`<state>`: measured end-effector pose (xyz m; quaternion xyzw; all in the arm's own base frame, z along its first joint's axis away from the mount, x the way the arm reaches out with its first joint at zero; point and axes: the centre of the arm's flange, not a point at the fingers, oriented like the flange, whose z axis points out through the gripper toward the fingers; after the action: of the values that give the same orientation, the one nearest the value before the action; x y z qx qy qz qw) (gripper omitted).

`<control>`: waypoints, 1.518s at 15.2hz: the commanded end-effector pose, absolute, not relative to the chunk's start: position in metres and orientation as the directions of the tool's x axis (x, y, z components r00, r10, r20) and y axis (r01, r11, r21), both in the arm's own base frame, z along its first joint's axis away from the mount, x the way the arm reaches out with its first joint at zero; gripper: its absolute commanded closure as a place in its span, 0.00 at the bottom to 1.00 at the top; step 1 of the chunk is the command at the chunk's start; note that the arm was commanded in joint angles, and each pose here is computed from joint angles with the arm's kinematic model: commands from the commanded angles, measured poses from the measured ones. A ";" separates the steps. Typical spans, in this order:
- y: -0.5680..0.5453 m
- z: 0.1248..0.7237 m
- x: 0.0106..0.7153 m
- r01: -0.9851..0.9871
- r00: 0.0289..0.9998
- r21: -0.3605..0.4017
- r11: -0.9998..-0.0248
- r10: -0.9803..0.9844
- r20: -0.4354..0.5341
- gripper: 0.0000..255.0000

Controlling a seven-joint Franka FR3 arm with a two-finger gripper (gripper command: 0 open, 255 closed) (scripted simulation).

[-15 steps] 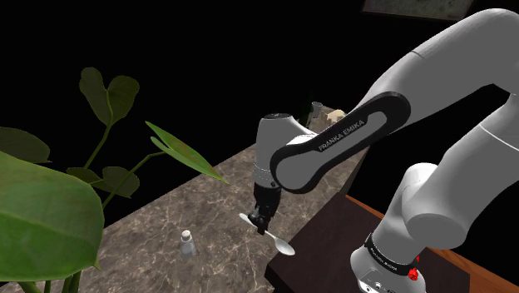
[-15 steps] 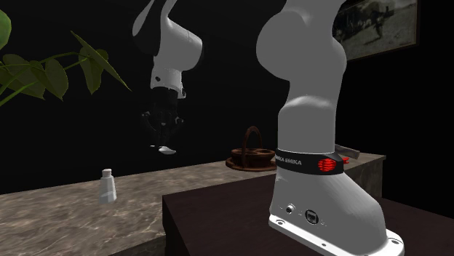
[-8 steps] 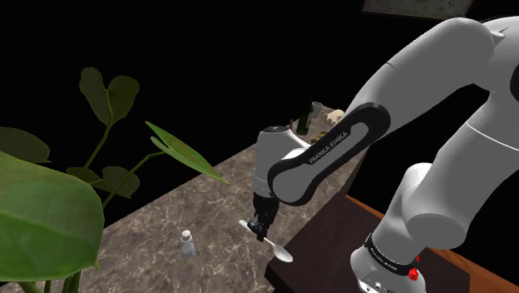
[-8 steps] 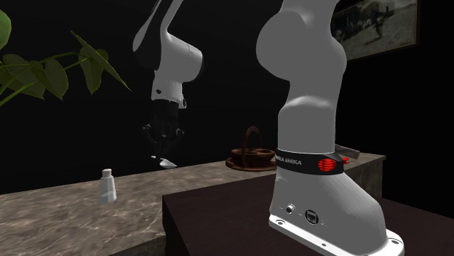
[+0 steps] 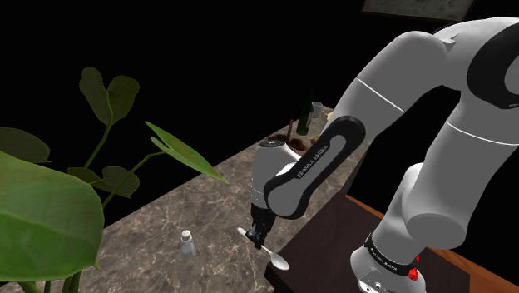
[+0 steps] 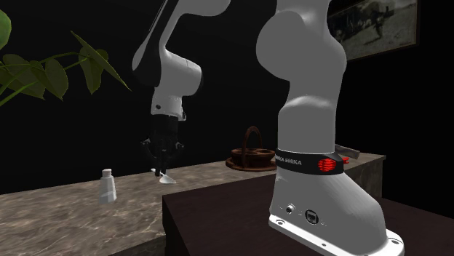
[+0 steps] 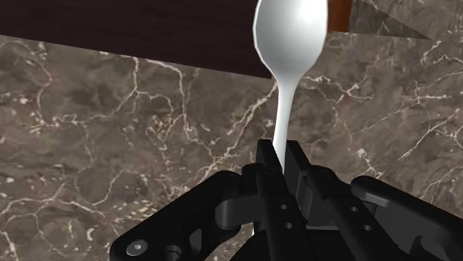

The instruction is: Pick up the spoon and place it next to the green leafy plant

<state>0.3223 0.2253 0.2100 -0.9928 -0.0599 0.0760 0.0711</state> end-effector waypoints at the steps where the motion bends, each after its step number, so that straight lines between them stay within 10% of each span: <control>1: 0.225 0.199 0.322 0.108 0.981 -0.150 -0.983 0.130 -0.142 1.00; 23: 0.225 0.105 0.322 0.108 0.981 -0.150 -0.983 0.130 -0.142 1.00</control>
<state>0.3177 0.2283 0.1068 -0.9923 -0.0659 0.0771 0.0717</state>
